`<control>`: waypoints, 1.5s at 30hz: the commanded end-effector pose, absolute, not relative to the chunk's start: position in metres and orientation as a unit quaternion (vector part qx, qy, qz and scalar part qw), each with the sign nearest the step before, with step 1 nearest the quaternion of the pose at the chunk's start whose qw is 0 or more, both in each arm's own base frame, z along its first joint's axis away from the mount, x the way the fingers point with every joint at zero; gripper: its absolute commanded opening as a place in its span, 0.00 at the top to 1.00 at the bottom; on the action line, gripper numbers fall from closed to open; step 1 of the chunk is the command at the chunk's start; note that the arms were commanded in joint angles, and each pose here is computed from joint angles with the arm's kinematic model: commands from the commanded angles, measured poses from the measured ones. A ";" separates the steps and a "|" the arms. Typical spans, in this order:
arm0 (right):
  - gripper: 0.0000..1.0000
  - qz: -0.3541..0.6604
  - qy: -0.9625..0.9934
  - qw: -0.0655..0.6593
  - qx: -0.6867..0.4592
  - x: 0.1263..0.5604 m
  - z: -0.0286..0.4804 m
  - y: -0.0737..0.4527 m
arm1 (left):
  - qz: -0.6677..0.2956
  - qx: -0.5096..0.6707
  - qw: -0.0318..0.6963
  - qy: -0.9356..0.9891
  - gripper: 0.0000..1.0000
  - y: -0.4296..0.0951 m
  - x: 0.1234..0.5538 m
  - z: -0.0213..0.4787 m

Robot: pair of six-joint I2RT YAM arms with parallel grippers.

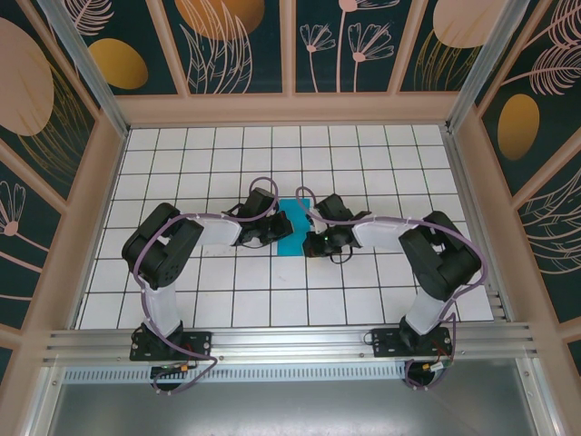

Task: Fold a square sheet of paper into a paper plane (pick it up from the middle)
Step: Fold the triangle a second time at the center of the table.

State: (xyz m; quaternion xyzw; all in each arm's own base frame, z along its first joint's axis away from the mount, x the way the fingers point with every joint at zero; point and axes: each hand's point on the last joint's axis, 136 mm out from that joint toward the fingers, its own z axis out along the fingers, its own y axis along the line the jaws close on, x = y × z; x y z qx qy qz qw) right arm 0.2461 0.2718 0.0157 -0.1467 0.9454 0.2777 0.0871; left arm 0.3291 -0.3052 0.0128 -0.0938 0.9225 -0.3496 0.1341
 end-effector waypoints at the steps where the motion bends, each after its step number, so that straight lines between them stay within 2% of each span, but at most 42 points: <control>1: 0.94 0.243 0.962 0.012 -0.121 0.209 -0.006 0.240 | -0.261 -0.129 0.094 0.952 0.93 -0.269 0.306 -0.033; 9: 0.95 0.344 0.920 0.141 -0.128 0.270 0.072 0.283 | -0.268 -0.127 0.094 0.951 0.94 -0.272 0.307 -0.032; 19: 0.95 0.322 0.934 0.101 -0.116 0.278 0.032 0.287 | -0.272 -0.125 0.092 0.950 0.93 -0.275 0.308 -0.031; 30: 0.95 0.282 0.950 0.034 -0.133 0.230 0.007 0.254 | -0.261 -0.133 0.097 0.951 0.94 -0.271 0.310 -0.032; 34: 0.96 0.283 0.948 0.043 -0.139 0.229 0.016 0.252 | -0.263 -0.131 0.098 0.951 0.94 -0.272 0.310 -0.031; 40: 0.95 0.328 0.930 0.101 -0.133 0.259 0.051 0.273 | -0.270 -0.124 0.099 0.950 0.94 -0.275 0.312 -0.027; 45: 0.95 0.346 0.926 0.089 -0.121 0.267 0.047 0.285 | -0.273 -0.119 0.098 0.949 0.94 -0.279 0.314 -0.025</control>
